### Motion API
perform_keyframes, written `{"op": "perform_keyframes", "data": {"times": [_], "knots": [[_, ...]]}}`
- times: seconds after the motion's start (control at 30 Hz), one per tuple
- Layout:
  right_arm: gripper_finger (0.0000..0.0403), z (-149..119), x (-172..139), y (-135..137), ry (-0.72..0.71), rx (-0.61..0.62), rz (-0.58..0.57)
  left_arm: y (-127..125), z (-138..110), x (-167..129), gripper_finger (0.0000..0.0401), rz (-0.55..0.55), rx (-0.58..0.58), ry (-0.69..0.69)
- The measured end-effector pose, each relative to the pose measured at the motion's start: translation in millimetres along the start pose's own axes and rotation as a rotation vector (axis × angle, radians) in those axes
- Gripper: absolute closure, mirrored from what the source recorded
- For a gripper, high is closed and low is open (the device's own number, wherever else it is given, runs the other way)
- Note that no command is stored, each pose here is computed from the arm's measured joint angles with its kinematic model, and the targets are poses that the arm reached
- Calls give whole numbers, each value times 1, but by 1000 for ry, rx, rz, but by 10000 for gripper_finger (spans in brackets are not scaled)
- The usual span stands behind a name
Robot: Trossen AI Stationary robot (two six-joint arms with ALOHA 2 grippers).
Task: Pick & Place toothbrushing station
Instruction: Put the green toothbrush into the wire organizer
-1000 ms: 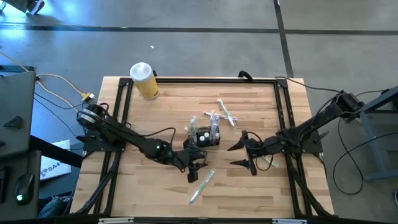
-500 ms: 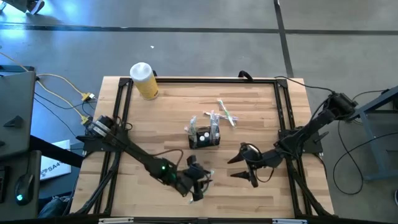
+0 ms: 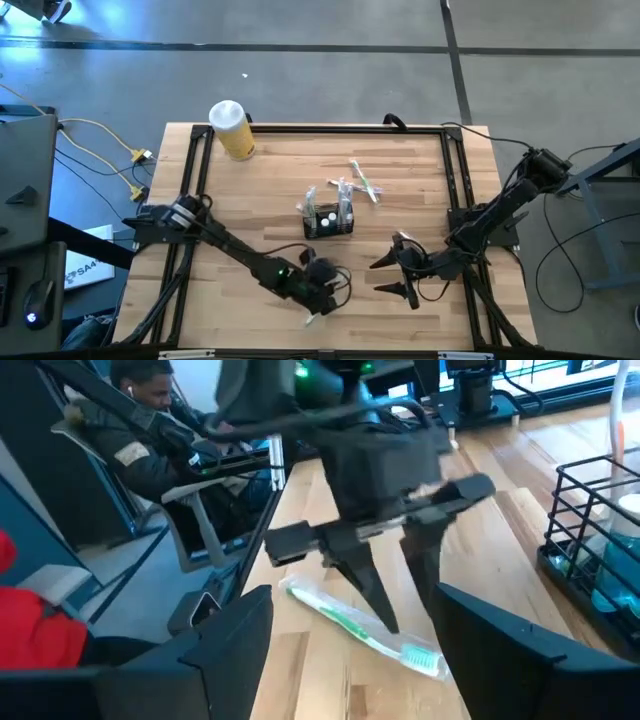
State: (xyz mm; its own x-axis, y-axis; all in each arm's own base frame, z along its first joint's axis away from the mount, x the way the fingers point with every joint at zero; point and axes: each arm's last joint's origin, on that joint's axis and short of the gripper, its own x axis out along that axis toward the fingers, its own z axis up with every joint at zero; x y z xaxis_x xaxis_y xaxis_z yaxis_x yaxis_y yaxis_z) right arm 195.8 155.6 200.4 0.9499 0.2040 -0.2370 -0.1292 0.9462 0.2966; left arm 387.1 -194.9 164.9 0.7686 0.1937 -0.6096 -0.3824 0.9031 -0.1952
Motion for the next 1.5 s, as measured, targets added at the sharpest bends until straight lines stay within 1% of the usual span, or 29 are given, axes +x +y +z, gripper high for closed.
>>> {"op": "perform_keyframes", "data": {"times": [0.07, 0.17, 0.57, 0.67, 0.8, 0.93, 1.2, 1.27, 1.33, 1.4, 1.5], "knots": [[140, 0, 0, 0, -1, -1, 0, 4, 2, 4, 249, -18, -32, 46], [140, -1, 0, 0, 8, -6, -4, 8, 3, 6, 249, -37, -51, 91], [140, -1, 0, 0, 7, -5, -3, 4, 3, 5, 249, -82, -64, 106], [140, -1, 0, 0, 7, -5, -3, 2, -4, 14, 249, -93, -71, 97], [140, -1, 0, 0, 5, -4, -2, 2, -17, 28, 249, -89, -62, 118], [140, 0, 0, 0, 5, -3, -2, 3, -26, 38, 249, -65, -53, 115], [140, 0, 0, 0, 5, 1, -2, 8, -36, 43, 251, -19, -17, 160], [140, 0, 0, 0, 5, 2, -2, 10, -37, 43, 260, 0, -4, 177], [140, 0, 0, 0, 5, 2, -2, 12, -40, 42, 277, 27, 14, 199], [140, 0, 0, 0, 5, 5, -2, 14, -41, 42, 302, 41, 21, 208], [140, 0, 0, 0, 6, 5, -2, 15, -42, 42, 354, 50, 26, 212]]}}
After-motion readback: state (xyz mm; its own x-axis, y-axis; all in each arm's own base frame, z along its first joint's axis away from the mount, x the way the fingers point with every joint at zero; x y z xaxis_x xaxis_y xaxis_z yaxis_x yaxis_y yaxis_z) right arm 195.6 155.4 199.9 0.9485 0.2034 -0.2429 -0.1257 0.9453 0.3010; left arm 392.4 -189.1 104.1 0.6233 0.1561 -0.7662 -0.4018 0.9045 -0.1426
